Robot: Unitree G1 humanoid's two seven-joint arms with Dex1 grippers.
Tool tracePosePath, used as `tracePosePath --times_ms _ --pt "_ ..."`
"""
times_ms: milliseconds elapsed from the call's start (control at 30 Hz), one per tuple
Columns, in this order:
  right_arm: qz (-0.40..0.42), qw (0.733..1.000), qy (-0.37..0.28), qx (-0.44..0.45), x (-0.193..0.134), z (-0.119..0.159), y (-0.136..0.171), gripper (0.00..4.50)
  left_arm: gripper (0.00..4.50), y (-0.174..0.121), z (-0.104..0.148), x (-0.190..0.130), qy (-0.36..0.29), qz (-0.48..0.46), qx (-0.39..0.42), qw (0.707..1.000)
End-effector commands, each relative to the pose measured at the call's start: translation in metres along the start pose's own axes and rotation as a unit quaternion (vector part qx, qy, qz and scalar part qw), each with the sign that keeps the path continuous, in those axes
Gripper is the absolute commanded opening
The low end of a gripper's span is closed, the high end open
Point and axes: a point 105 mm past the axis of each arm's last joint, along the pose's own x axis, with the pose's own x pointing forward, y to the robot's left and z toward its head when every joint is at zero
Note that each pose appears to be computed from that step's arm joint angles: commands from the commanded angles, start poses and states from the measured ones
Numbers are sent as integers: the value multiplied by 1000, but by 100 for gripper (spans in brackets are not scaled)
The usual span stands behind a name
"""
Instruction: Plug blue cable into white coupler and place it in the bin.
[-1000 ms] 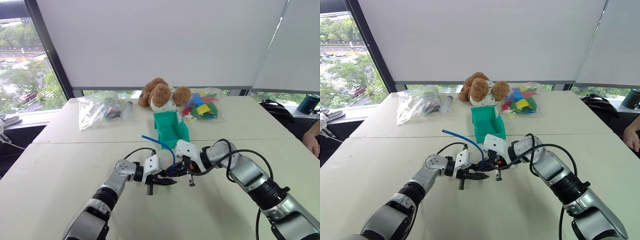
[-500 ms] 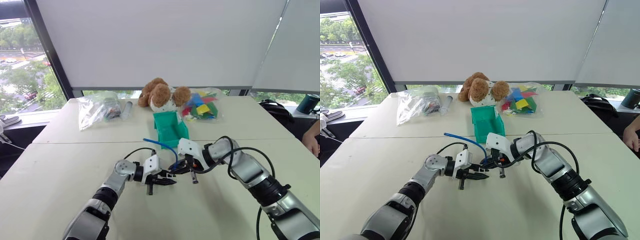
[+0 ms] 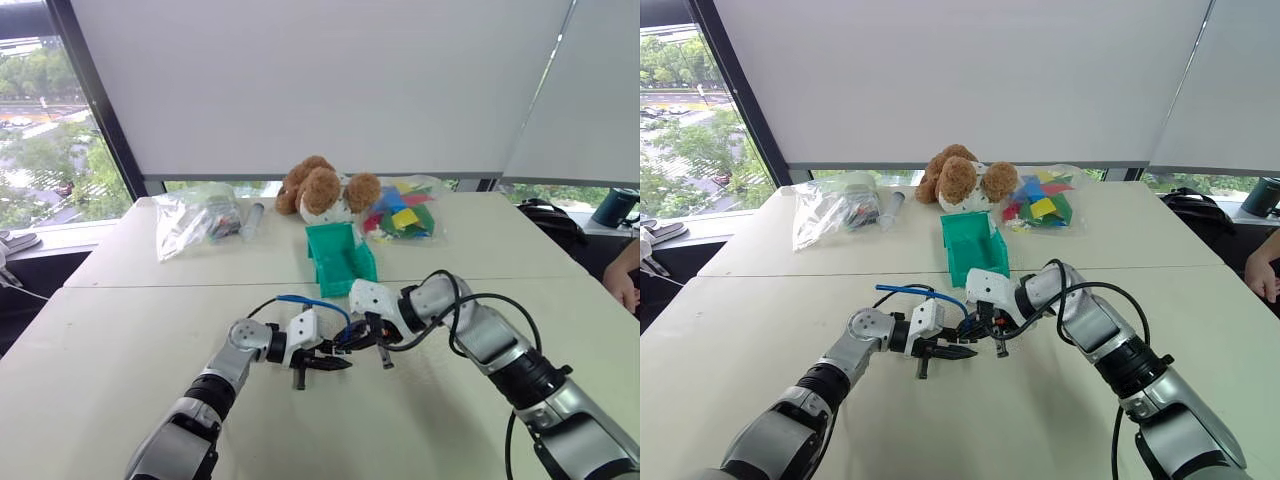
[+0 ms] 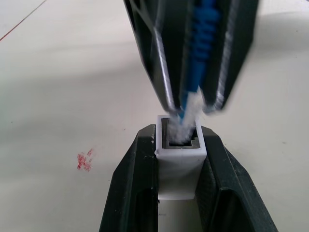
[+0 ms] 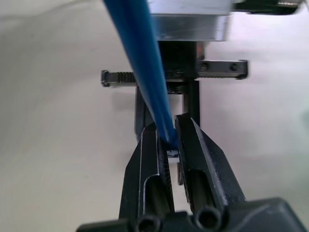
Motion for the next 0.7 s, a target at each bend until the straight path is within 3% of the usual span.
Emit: tracePosePath --times_ms 33,200,400,700 --pt "17 1000 0 -21 2 7 1 0 41 -3 -8 -1 14 2 -9 1000" --pt "40 999 12 -31 5 4 3 0 41 -3 -8 -1 13 3 -9 1000" --pt "83 996 42 -13 10 -21 1 0 41 -4 -9 0 13 3 -10 1000" --pt "139 989 38 21 35 -38 13 0 41 -5 -10 -2 12 9 -10 1000"
